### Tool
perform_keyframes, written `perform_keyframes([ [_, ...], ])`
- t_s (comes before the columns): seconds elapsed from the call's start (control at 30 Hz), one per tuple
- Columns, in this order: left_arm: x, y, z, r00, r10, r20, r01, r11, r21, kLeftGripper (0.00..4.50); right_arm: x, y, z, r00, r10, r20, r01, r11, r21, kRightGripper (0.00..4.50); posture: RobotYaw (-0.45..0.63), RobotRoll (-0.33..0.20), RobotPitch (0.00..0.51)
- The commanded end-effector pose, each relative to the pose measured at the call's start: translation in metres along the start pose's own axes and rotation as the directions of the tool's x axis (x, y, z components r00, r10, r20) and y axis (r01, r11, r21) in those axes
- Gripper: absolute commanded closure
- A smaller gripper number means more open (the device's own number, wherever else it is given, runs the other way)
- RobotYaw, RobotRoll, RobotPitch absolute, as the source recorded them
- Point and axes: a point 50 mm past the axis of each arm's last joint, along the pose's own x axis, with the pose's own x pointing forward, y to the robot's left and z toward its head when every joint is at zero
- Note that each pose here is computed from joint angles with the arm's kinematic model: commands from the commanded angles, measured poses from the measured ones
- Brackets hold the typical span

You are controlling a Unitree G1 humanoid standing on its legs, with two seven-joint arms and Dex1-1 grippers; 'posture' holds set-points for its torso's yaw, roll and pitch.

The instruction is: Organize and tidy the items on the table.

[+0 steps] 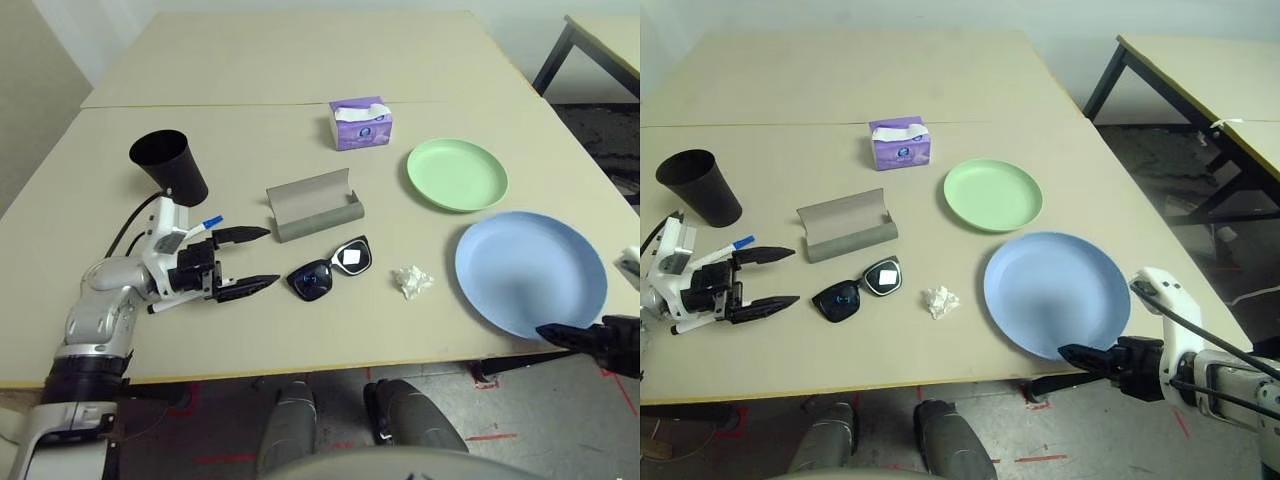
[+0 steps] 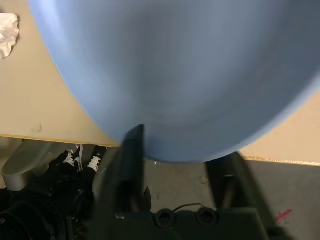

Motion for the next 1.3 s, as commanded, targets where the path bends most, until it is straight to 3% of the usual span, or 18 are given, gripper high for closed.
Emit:
perform_keyframes([
  [0.03,0.001,-0.003,0.000,1.000,0.003,0.007,-0.003,1.000,0.005,0.00,-0.001,0.002,0.000,1.000,0.010,-0.009,-0.010,1.000,0.000,3.48,-0.10,0.000,0.142],
  [0.13,0.001,-0.003,0.000,1.000,0.005,0.010,-0.005,1.000,0.006,0.00,-0.001,0.002,0.000,1.000,0.014,-0.007,-0.014,1.000,0.000,4.45,-0.10,0.000,0.142],
  [0.53,0.007,-0.010,-0.003,1.000,-0.001,0.019,0.001,1.000,-0.011,0.00,-0.001,0.000,0.007,0.999,0.036,0.009,-0.037,0.999,0.029,4.48,-0.11,0.000,0.151],
  [0.87,0.009,-0.010,-0.006,1.000,-0.009,0.008,0.009,1.000,-0.013,0.00,-0.010,-0.004,0.069,0.991,0.132,-0.005,-0.132,0.991,0.023,4.48,-0.10,0.000,0.155],
  [1.13,0.011,-0.016,-0.010,1.000,-0.015,-0.002,0.015,1.000,-0.017,0.00,-0.001,0.029,0.116,0.949,0.269,-0.166,-0.283,0.957,-0.062,4.48,-0.10,0.000,0.159],
  [1.3,0.013,-0.019,-0.011,1.000,-0.011,0.003,0.011,1.000,-0.023,0.00,0.011,0.042,0.153,0.943,0.285,-0.174,-0.299,0.952,-0.060,4.48,-0.08,0.000,0.162],
])
